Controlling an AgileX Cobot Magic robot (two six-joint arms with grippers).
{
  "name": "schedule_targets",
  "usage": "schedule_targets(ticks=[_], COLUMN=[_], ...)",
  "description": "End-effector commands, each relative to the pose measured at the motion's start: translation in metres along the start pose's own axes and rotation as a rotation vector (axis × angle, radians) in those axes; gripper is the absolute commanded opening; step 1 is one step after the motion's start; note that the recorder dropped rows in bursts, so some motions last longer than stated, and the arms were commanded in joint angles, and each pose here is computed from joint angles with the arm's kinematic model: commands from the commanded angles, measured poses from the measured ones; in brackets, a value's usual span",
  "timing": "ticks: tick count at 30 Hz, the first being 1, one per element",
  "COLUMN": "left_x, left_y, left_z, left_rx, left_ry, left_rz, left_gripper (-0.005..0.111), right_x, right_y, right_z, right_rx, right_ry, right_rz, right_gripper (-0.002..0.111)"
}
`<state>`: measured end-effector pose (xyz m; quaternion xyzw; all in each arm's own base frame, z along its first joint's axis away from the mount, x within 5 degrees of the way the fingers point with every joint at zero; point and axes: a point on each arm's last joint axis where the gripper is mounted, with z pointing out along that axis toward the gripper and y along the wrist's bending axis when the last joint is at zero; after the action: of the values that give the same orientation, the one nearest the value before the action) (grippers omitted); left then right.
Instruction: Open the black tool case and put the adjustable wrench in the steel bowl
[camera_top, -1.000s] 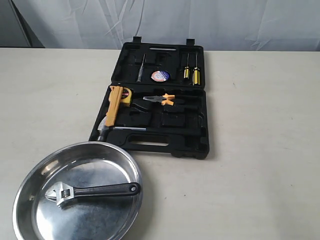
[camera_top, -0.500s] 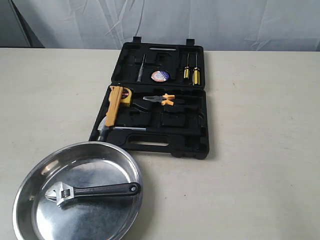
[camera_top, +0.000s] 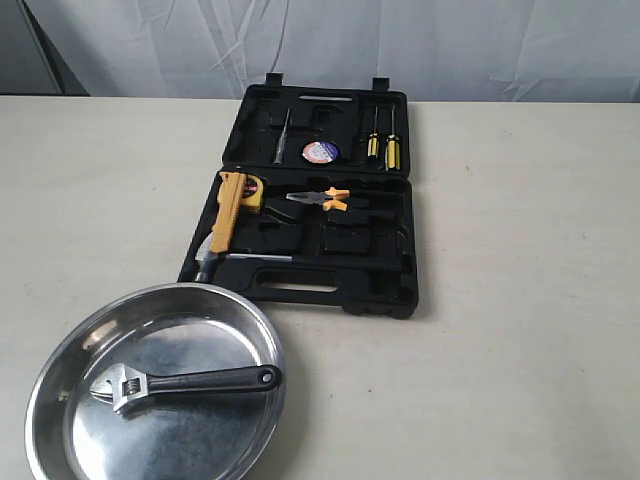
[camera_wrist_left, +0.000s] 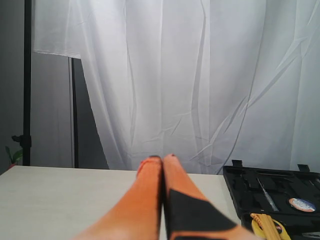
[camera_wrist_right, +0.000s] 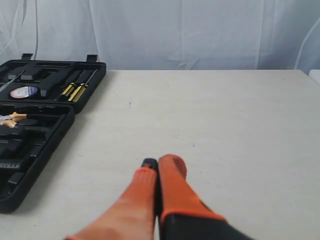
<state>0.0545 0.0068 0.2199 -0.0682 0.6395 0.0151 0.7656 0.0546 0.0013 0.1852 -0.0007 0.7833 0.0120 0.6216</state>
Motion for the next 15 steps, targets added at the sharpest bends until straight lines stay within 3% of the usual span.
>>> schedule_targets(ticks=[1,15], left_x=[-0.0014,-0.0014], left_y=[-0.0003,-0.0003], left_z=[0.0004,0.0004], left_rx=[0.003,0.003], left_ry=[-0.004,-0.004], left_rz=[0.003,0.003], left_gripper=[0.0,0.0], right_x=[-0.0003,-0.0003], right_y=[-0.0005,-0.0003], right_z=[-0.0004,-0.0004], right_rx=[0.007,0.006], right_ry=[-0.012,-0.012], right_rz=[-0.005,0.0], right_gripper=[0.0,0.0])
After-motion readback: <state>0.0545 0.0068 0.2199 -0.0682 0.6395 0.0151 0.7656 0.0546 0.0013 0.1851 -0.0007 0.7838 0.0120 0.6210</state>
